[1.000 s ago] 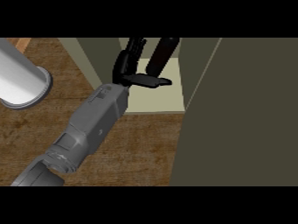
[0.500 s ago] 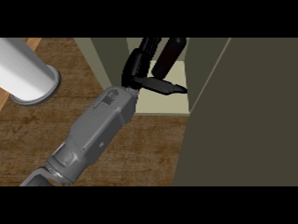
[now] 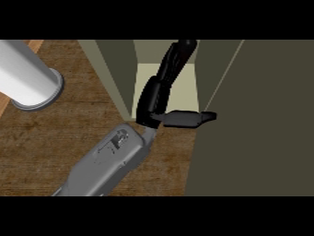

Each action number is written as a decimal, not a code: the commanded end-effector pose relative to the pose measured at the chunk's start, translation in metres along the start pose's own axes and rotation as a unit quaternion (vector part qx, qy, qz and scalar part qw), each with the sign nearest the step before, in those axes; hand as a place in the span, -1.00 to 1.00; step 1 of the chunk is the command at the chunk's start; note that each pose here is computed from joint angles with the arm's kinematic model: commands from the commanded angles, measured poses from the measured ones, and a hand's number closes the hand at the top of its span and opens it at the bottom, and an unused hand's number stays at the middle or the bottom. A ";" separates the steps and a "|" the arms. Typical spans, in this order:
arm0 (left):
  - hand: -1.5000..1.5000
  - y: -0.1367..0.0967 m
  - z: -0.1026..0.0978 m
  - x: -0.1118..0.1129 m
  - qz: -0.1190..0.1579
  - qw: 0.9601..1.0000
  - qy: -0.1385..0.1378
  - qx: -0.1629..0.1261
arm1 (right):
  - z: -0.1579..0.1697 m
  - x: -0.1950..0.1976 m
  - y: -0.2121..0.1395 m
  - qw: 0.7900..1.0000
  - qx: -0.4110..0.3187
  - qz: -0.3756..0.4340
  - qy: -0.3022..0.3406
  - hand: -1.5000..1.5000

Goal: Pick up the wine, place it into the cabinet and close the cabinet

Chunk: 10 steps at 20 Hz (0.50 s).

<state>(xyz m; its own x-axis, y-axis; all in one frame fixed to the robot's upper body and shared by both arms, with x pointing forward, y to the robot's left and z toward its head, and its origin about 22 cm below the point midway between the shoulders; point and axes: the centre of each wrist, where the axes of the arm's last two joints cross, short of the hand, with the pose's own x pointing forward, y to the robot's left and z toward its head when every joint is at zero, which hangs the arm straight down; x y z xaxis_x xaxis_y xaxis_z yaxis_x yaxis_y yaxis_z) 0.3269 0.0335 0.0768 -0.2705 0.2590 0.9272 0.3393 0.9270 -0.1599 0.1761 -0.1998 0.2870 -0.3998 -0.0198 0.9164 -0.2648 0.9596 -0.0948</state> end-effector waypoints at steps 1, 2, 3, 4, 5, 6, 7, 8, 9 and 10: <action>-1.00 -0.034 0.046 0.014 0.034 0.999 -0.013 0.006 | 0.018 0.002 -0.001 1.000 0.006 -0.001 -0.012 -1.00; -1.00 -0.033 0.043 0.021 0.039 0.999 -0.004 0.016 | -0.001 0.008 0.009 1.000 0.008 -0.002 -0.015 -1.00; -1.00 -0.042 0.051 0.026 0.052 0.998 0.000 0.019 | 0.002 0.001 0.013 1.000 0.006 -0.006 -0.011 -1.00; -1.00 -0.036 0.064 0.016 0.045 0.999 -0.002 0.027 | 0.019 0.015 0.007 1.000 0.004 -0.011 -0.010 -1.00; -1.00 -0.029 0.066 0.014 0.053 0.998 -0.012 0.043 | 0.014 0.013 0.015 1.000 0.009 -0.002 -0.021 -1.00; -1.00 -0.040 0.081 0.016 0.065 0.997 -0.019 0.036 | 0.028 0.008 0.006 1.000 0.006 0.002 -0.012 -1.00; -1.00 -0.040 0.086 0.038 0.063 0.997 -0.014 0.042 | 0.007 0.006 0.003 1.000 -0.005 -0.002 -0.009 -1.00; -1.00 -0.049 0.084 0.033 0.075 0.996 -0.017 0.041 | 0.018 0.003 0.007 1.000 -0.005 -0.005 -0.012 -1.00; -1.00 -0.051 0.097 0.036 0.081 0.996 -0.008 0.044 | 0.016 0.002 0.013 1.000 0.005 0.001 -0.005 -1.00; 1.00 -0.039 0.116 0.038 0.079 0.995 -0.011 0.053 | 0.013 0.006 0.003 1.000 -0.001 -0.004 -0.012 -1.00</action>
<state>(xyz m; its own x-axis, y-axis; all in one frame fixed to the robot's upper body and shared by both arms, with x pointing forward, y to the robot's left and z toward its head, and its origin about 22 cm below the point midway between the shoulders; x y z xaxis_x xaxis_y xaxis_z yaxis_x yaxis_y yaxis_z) 0.2368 0.0289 0.0745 -0.2477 0.3511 0.9030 0.2828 0.9176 -0.2792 0.1725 -0.1950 0.2861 -0.4052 -0.0196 0.9140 -0.2610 0.9606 -0.0951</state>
